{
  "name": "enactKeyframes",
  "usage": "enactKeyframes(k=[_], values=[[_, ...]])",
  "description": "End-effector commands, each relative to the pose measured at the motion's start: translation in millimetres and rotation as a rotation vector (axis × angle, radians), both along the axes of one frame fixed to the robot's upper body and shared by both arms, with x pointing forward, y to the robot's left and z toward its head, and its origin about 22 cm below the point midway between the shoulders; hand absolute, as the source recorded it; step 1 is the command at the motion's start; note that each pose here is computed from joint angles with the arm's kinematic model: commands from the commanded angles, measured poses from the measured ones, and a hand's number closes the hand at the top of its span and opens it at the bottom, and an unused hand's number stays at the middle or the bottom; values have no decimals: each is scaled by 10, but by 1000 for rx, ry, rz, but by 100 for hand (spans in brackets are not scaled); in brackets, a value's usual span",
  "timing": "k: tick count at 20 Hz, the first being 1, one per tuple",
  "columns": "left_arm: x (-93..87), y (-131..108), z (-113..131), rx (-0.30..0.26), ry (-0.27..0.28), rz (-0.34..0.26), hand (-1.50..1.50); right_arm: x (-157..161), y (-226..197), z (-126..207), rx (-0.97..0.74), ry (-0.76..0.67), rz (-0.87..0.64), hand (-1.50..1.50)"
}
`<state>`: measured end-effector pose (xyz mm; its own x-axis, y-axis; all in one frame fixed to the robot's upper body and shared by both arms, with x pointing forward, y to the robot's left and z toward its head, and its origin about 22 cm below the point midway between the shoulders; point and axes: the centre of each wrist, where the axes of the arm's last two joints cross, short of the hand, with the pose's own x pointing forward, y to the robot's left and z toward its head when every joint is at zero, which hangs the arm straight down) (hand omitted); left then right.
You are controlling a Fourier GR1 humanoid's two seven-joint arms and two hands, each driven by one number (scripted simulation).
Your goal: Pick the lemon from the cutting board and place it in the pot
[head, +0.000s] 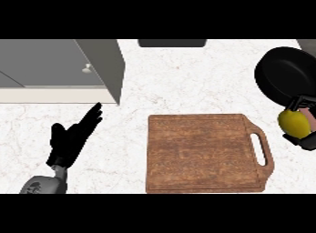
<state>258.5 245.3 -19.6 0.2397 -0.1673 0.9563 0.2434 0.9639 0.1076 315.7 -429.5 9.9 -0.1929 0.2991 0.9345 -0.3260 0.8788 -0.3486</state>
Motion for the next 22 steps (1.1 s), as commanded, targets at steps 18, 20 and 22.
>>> enactKeyframes(k=[18, 20, 22], values=[[67, -105, 26, -3, -15, -45, 0, -357, -1248, 1711, -230, -349, 33, 150], [134, -152, 81, -6, -17, -57, 0, -339, -1267, 1865, -250, -351, 30, 150], [130, -196, 68, -8, -22, -64, 0, -319, -1253, 1906, -273, -364, 44, 150]])
